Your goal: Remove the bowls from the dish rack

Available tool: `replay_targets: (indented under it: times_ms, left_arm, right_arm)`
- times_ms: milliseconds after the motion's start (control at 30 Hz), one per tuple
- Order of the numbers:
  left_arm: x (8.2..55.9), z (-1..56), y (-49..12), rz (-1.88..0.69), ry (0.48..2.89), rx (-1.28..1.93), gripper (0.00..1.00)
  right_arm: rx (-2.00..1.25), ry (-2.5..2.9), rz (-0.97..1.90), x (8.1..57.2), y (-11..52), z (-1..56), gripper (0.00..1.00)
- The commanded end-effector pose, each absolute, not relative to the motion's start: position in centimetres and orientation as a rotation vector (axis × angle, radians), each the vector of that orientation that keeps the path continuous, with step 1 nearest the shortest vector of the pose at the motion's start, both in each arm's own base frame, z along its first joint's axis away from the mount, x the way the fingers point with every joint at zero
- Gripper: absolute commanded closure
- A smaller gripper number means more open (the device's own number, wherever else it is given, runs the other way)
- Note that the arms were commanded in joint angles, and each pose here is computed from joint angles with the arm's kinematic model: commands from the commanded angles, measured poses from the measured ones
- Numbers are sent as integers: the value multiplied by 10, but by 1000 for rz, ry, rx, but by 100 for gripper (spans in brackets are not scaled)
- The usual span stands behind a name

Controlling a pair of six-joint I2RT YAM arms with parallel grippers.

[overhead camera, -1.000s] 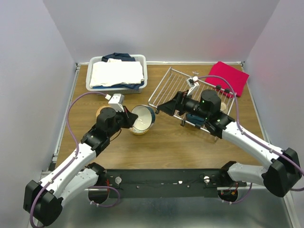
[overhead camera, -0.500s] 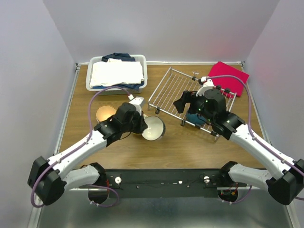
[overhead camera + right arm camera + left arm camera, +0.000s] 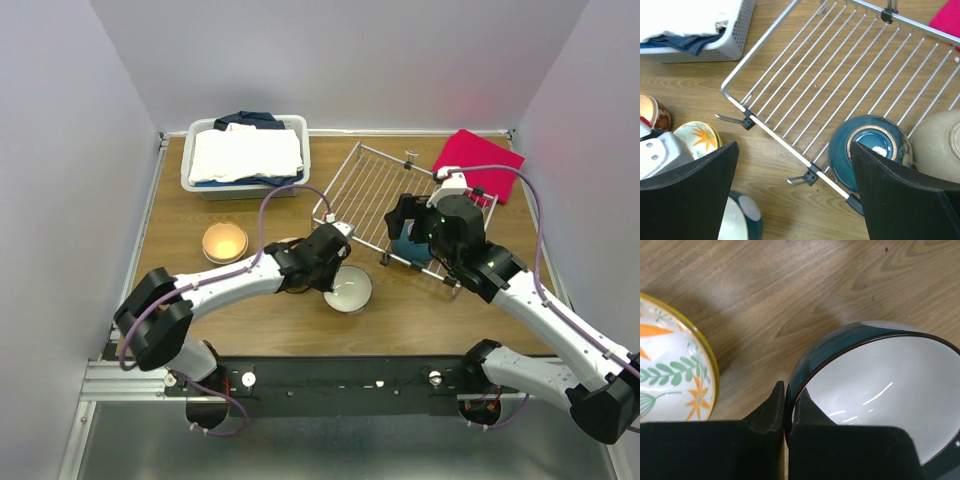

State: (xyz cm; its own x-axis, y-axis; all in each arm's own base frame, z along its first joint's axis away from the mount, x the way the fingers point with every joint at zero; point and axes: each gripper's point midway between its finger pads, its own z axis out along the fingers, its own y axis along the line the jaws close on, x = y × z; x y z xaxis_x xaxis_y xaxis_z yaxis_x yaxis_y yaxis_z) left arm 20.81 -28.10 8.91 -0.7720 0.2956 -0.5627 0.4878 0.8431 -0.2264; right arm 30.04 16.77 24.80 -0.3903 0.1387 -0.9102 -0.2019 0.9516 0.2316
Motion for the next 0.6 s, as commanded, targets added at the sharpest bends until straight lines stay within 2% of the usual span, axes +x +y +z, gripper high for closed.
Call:
replay_targets:
  times_ms: [0,100,267,300,333,433,500,533,567]
  left_arm:
    - [226,82,-291,-332,2473,555,100]
    - [225,71,-298,-312,2474,572,100]
    - [223,60,-297,-310,2489,557,90]
    - [223,61,-298,-320,2480,549,87]
    - [222,58,-296,-314,2483,545,78]
    - [222,61,-294,-320,2476,527,66]
    - [223,65,-293,-326,2460,511,61]
    - [223,67,-292,-324,2456,506,53]
    - [224,69,-291,-325,2450,498,52]
  right_arm:
    - [-30,1975,271,294,150,232,0]
    - [-29,1982,251,292,145,227,0]
    - [-40,2012,250,287,145,216,0]
    - [-41,2018,249,286,145,214,0]
    - [-40,2031,245,285,144,208,0]
    - [-46,2062,248,283,145,196,0]
    - [-43,2085,244,282,146,186,0]
    - [-42,2093,243,281,146,183,0]
    - [-39,2102,241,281,146,177,0]
